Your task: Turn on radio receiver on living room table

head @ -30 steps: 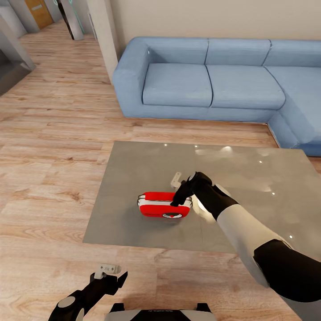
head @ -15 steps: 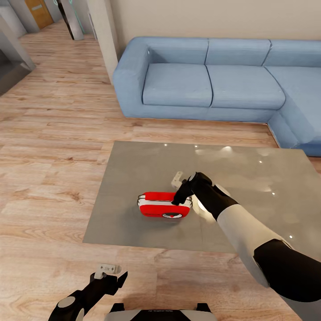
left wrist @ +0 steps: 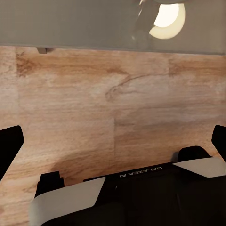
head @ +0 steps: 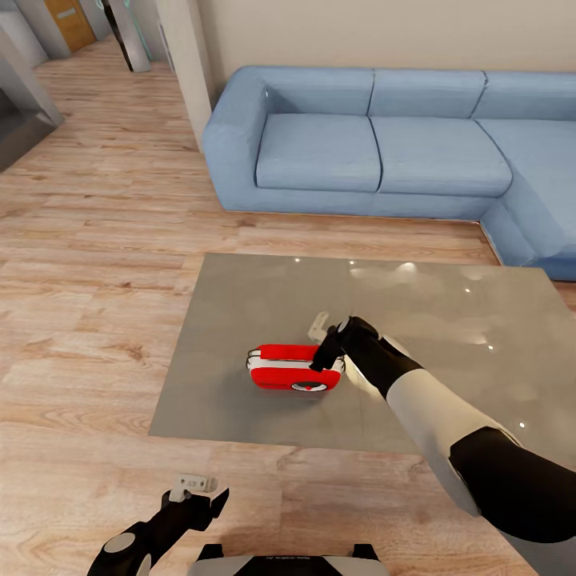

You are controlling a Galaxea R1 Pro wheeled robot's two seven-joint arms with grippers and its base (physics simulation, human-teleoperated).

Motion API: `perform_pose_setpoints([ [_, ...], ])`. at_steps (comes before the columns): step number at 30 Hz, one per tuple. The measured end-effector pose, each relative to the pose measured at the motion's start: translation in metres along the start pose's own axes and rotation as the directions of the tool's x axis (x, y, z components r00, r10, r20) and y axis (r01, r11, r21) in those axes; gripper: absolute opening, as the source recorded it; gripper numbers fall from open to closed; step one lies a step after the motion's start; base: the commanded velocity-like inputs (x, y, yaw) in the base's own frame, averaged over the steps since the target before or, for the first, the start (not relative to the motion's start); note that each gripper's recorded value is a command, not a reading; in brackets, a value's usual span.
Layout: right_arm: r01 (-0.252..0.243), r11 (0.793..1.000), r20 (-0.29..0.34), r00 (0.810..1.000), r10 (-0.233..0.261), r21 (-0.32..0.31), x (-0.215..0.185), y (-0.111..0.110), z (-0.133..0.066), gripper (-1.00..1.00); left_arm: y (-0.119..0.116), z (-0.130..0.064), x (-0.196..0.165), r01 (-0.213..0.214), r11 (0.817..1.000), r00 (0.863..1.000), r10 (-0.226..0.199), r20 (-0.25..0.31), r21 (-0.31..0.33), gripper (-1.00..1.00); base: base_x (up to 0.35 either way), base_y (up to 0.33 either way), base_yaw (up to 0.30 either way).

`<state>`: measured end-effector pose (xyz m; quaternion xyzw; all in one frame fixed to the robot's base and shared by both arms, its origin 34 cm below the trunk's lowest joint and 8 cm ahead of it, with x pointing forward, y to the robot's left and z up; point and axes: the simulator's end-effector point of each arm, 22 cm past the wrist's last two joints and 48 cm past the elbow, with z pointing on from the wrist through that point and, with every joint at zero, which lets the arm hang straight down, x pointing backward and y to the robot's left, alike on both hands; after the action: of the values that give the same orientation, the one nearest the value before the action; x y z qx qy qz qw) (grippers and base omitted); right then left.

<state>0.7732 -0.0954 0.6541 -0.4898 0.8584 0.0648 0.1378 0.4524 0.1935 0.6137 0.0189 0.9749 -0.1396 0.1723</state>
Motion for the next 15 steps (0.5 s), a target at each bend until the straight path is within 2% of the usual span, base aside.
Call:
perform_pose_setpoints([
  [15,0.005,1.000,0.008,1.000,-0.005,-0.009,-0.0021,0.0042,0.0021,1.00,0.0000,0.0000,0.0000,0.000,1.000,1.000,0.000,0.000,0.000,1.00,0.000,0.000,0.000],
])
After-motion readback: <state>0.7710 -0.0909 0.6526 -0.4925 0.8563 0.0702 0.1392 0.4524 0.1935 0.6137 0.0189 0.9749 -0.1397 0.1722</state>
